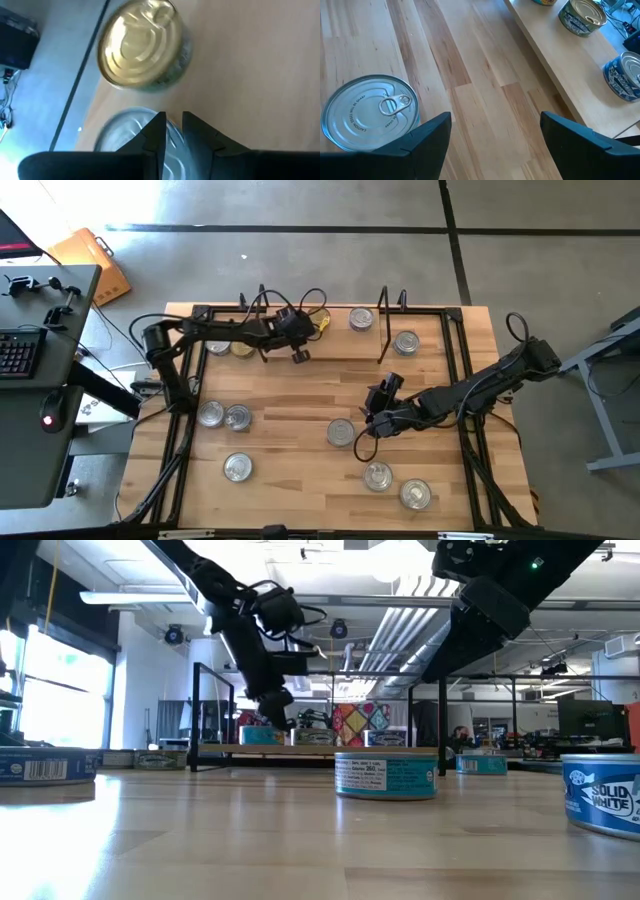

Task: Stack canned seafood by type on shelf
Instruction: Put the yellow-blue tuna can on the shelf, then adjust the tuna cans and shelf

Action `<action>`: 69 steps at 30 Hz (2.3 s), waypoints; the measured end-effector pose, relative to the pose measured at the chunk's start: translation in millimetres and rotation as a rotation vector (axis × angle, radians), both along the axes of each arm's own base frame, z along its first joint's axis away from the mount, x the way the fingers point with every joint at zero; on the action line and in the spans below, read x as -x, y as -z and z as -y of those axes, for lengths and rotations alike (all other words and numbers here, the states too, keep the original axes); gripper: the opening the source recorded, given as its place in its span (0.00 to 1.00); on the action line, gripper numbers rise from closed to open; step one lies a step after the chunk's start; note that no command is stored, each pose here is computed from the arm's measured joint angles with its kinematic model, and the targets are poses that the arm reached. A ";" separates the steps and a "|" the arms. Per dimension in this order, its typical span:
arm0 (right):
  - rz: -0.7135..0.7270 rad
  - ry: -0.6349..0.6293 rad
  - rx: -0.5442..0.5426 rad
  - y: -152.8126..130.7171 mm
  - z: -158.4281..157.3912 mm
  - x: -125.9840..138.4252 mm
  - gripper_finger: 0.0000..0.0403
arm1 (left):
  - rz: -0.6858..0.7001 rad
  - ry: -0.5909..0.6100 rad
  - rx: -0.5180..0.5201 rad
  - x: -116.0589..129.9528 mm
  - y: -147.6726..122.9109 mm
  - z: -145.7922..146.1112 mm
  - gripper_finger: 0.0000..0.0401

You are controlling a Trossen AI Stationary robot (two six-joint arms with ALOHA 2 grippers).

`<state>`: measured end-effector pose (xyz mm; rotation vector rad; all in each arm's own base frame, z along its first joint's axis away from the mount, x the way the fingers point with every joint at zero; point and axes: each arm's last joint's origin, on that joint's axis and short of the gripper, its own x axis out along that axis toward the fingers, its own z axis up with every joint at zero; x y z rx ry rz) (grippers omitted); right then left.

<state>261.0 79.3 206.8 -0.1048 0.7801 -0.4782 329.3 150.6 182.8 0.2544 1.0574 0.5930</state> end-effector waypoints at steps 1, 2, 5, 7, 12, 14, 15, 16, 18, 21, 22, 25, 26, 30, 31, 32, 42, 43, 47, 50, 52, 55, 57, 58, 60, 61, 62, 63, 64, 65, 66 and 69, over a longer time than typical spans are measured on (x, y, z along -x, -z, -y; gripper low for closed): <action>0.001 0.000 0.000 0.0 0.0 0.0 0.74 | -0.011 0.005 0.005 0.6 -0.1 1.9 0.13; 0.000 0.000 0.000 0.0 0.0 0.0 0.74 | -0.028 0.014 0.011 1.5 -0.3 4.3 0.13; 0.001 0.001 -0.001 0.0 0.0 0.0 0.74 | -0.099 0.054 0.018 3.5 -0.1 13.9 0.10; 0.001 0.001 -0.001 0.0 0.0 0.0 0.74 | -0.130 0.075 0.020 3.8 -0.9 22.2 0.07; 0.000 0.001 -0.001 0.0 0.0 0.0 0.74 | -0.198 0.157 -0.013 4.8 -7.2 41.6 0.01; 0.001 0.001 -0.001 0.0 0.0 0.0 0.74 | -0.225 0.186 -0.029 6.1 -9.8 45.8 0.01; 0.002 0.002 -0.002 0.0 0.0 0.0 0.74 | -0.238 0.199 -0.033 6.9 -10.3 46.4 0.00; 0.002 0.003 -0.002 0.0 0.0 0.0 0.74 | -0.249 0.205 -0.035 7.8 -10.8 45.9 0.00; 0.002 0.003 -0.003 0.0 0.0 0.0 0.74 | -0.265 0.198 -0.039 10.3 -10.9 41.6 0.00; 0.004 0.005 -0.005 0.0 0.0 0.0 0.74 | -0.268 0.168 -0.042 13.4 -11.0 32.5 0.00; 0.003 0.005 -0.004 0.0 0.0 0.0 0.74 | -0.272 0.161 -0.043 14.8 -11.0 29.0 0.00; 0.002 0.003 -0.003 0.0 0.0 0.0 0.74 | -0.294 0.162 -0.054 18.7 -11.2 18.1 0.00; 0.002 0.002 -0.003 0.0 0.0 0.0 0.74 | -0.301 0.167 -0.061 19.8 -11.5 14.3 0.00; 0.002 0.002 -0.002 0.0 0.0 0.0 0.74 | -0.328 0.195 -0.095 22.8 -12.7 2.4 0.00; 0.002 0.002 -0.002 0.0 0.0 0.0 0.74 | -0.336 0.203 -0.103 23.4 -13.0 0.2 0.00; 0.002 0.002 -0.002 0.0 0.0 0.0 0.74 | -0.347 0.209 -0.106 24.6 -12.9 -2.0 0.00; 0.002 0.003 -0.002 0.0 0.1 0.0 0.74 | -0.385 0.185 -0.117 31.8 -12.8 -14.1 0.01; 0.002 0.002 -0.002 0.0 0.0 0.0 0.74 | -0.385 0.183 -0.116 32.0 -12.7 -14.2 0.01; 0.002 0.002 -0.003 0.0 0.0 0.0 0.74 | -0.376 0.172 -0.112 31.9 -12.7 -14.1 0.08; 0.002 0.002 -0.003 0.0 0.0 0.0 0.74 | -0.362 0.149 -0.104 32.1 -12.6 -14.0 0.15; 0.002 0.003 -0.003 0.0 0.1 0.0 0.74 | -0.355 0.130 -0.101 33.1 -13.8 -13.7 0.19; 0.002 0.002 -0.002 0.0 0.0 0.0 0.74 | -0.330 0.109 -0.112 32.5 -18.7 -9.3 0.23; 0.002 0.003 -0.002 0.0 0.1 -0.1 0.74 | -0.280 0.106 -0.119 29.2 -24.0 -3.2 0.23; 0.002 0.003 -0.002 0.0 0.0 0.0 0.74 | -0.237 0.104 -0.117 26.4 -26.7 -0.2 0.23; 0.003 0.006 -0.003 -0.1 0.9 -0.4 0.74 | -0.113 0.136 -0.073 19.3 -31.5 4.1 0.23; 0.006 0.007 -0.004 -0.2 1.2 -0.7 0.74 | -0.052 0.171 -0.039 15.7 -32.8 5.2 0.22; 0.012 0.010 -0.006 -0.5 1.8 -1.4 0.74 | 0.005 0.208 -0.010 12.0 -34.0 5.9 0.21; 0.017 0.010 -0.007 -0.9 2.0 -2.0 0.74 | 0.058 0.238 0.000 7.0 -34.2 5.7 0.20; 0.023 0.010 -0.009 -1.2 1.9 -2.4 0.74 | 0.109 0.250 -0.008 2.3 -35.0 4.2 0.19; 0.027 0.010 -0.010 -1.4 1.7 -2.8 0.74 | 0.145 0.251 -0.021 -1.5 -34.8 2.4 0.18; 0.028 0.006 -0.008 -1.6 1.6 -3.1 0.74 | 0.175 0.249 -0.037 -5.1 -33.7 -0.6 0.16; 0.028 -0.004 -0.001 -2.0 1.4 -3.6 0.74 | 0.258 0.233 -0.084 -13.3 -30.6 -11.3 0.11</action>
